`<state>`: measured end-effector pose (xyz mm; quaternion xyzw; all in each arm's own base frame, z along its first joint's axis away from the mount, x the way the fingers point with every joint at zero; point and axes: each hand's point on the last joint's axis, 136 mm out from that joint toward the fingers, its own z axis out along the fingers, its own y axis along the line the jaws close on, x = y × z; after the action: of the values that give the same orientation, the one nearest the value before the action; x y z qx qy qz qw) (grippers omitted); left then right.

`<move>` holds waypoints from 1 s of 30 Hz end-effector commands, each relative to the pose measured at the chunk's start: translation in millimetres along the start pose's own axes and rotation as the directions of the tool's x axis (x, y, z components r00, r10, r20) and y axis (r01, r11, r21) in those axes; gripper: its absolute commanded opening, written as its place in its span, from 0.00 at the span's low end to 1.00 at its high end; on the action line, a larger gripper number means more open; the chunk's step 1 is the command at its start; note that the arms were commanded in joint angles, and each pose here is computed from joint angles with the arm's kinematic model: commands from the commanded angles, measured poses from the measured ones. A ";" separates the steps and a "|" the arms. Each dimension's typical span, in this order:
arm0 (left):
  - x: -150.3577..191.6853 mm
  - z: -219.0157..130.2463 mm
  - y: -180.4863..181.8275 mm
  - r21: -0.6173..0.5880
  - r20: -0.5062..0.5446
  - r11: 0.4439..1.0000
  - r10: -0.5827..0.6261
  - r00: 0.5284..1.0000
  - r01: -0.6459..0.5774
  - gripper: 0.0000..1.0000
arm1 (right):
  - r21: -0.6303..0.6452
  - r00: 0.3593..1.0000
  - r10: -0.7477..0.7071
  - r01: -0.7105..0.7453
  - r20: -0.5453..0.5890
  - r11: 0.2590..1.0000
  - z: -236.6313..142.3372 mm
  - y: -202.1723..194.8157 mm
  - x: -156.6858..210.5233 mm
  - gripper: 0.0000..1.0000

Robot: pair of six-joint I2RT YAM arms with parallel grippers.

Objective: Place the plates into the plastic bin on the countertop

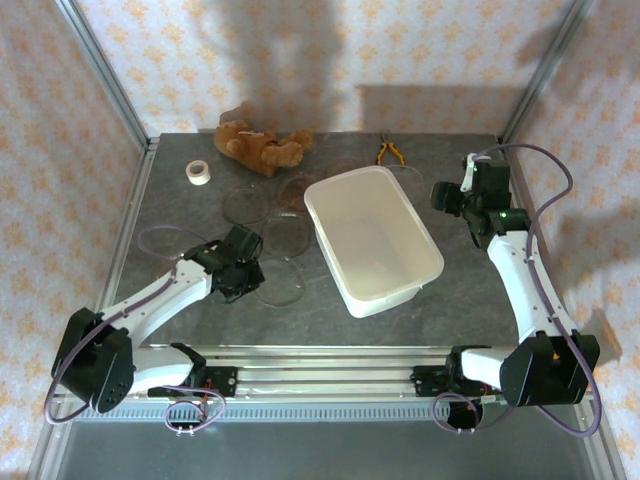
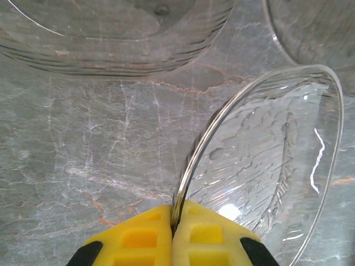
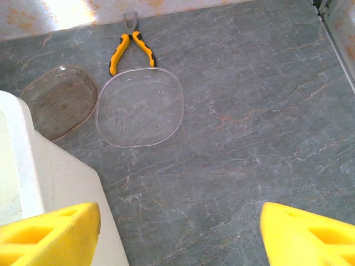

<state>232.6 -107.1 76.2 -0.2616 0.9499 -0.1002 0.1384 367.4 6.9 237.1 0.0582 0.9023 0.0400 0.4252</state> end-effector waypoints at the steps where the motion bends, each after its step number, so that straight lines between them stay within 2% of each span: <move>1: -13.0 -23.2 -4.1 0.006 0.071 1.000 0.018 0.997 -0.019 0.00 | -0.028 0.999 -0.002 0.003 0.042 1.000 -8.4 8.1 -17.1 0.76; 7: -27.6 -54.1 -24.2 0.073 0.135 0.996 0.032 0.990 -0.043 0.00 | -0.059 0.999 0.007 -0.005 0.038 0.998 -7.5 14.7 -24.5 0.75; 11: -44.8 -84.2 -33.9 0.089 0.228 0.993 0.051 0.972 -0.073 0.00 | -0.075 0.999 0.005 -0.003 0.032 0.997 -7.8 18.0 -27.0 0.75; 15: -70.5 -123.4 -40.9 0.087 0.355 0.990 0.072 0.932 -0.110 0.00 | -0.096 1.000 0.015 -0.012 0.024 0.995 -8.1 22.8 -34.4 0.75; 20: -97.6 -159.3 -59.7 0.081 0.459 0.983 0.111 0.882 -0.166 0.00 | -0.134 1.000 0.023 -0.021 0.011 0.991 -9.7 31.2 -45.0 0.74; 24: -116.1 -181.8 -77.0 0.092 0.507 0.971 0.144 0.850 -0.220 0.00 | -0.182 1.000 0.030 -0.030 0.001 0.983 -13.9 40.9 -52.7 0.74; 30: -136.2 -199.2 -122.7 0.180 0.524 0.936 0.170 0.835 -0.304 0.00 | -0.289 1.000 0.022 -0.023 -0.006 0.957 -29.7 62.6 -69.2 0.73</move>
<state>325.6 -102.3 306.1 -0.1755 0.8887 -0.1164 0.4073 398.2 42.6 300.6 0.0227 0.8898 0.1394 0.4340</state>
